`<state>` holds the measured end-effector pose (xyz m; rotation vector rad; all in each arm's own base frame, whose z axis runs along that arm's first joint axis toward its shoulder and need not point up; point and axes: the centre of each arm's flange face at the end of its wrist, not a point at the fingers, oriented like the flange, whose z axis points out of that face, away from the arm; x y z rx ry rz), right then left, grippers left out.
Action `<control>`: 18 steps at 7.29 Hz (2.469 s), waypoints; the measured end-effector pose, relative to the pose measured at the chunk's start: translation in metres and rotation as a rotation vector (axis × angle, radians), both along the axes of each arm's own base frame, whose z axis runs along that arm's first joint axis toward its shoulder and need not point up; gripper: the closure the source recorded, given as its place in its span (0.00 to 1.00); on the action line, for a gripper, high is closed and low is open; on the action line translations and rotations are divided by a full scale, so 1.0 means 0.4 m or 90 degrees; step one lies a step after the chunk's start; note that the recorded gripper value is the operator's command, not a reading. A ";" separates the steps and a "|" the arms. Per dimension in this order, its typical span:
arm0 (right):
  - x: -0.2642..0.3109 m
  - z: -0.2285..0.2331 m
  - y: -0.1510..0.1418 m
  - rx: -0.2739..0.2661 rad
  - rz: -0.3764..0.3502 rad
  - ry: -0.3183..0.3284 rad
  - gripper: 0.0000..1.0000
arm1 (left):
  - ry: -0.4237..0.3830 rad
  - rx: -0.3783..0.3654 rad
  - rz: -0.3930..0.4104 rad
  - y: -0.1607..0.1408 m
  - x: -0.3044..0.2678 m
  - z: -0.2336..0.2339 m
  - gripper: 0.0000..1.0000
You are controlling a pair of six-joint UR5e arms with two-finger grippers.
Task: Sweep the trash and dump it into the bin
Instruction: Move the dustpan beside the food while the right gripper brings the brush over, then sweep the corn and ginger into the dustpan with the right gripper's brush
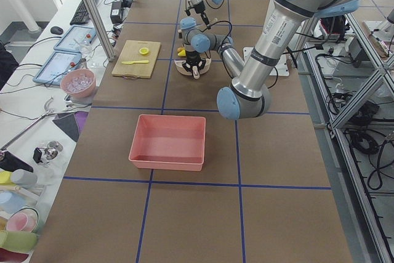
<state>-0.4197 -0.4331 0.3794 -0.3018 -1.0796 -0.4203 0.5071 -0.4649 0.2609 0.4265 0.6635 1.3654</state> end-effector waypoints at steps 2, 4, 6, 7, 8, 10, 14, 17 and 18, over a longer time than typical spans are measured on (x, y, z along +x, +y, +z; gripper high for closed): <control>-0.019 -0.005 0.022 0.001 -0.014 -0.004 1.00 | -0.006 -0.007 0.001 -0.017 0.024 -0.043 1.00; -0.052 -0.020 0.046 0.004 -0.030 -0.009 1.00 | -0.010 -0.010 0.001 -0.031 0.044 -0.064 1.00; -0.099 -0.067 0.049 0.007 -0.039 -0.016 1.00 | -0.011 -0.012 0.002 -0.036 0.052 -0.068 1.00; -0.133 -0.101 0.047 0.003 -0.039 -0.017 1.00 | -0.011 -0.012 0.002 -0.036 0.053 -0.067 1.00; -0.169 -0.136 0.043 0.000 -0.039 -0.018 1.00 | -0.012 -0.013 0.002 -0.035 0.053 -0.066 1.00; -0.217 -0.180 0.042 0.002 -0.044 -0.022 1.00 | -0.012 -0.014 0.002 -0.035 0.053 -0.064 1.00; -0.310 -0.316 0.058 -0.007 -0.036 -0.025 1.00 | -0.013 -0.015 0.002 -0.036 0.052 -0.063 1.00; -0.356 -0.413 0.095 -0.028 -0.018 -0.019 1.00 | -0.014 -0.016 0.002 -0.035 0.054 -0.060 1.00; -0.349 -0.434 0.098 -0.036 -0.011 -0.019 1.00 | -0.014 -0.016 0.002 -0.035 0.054 -0.060 1.00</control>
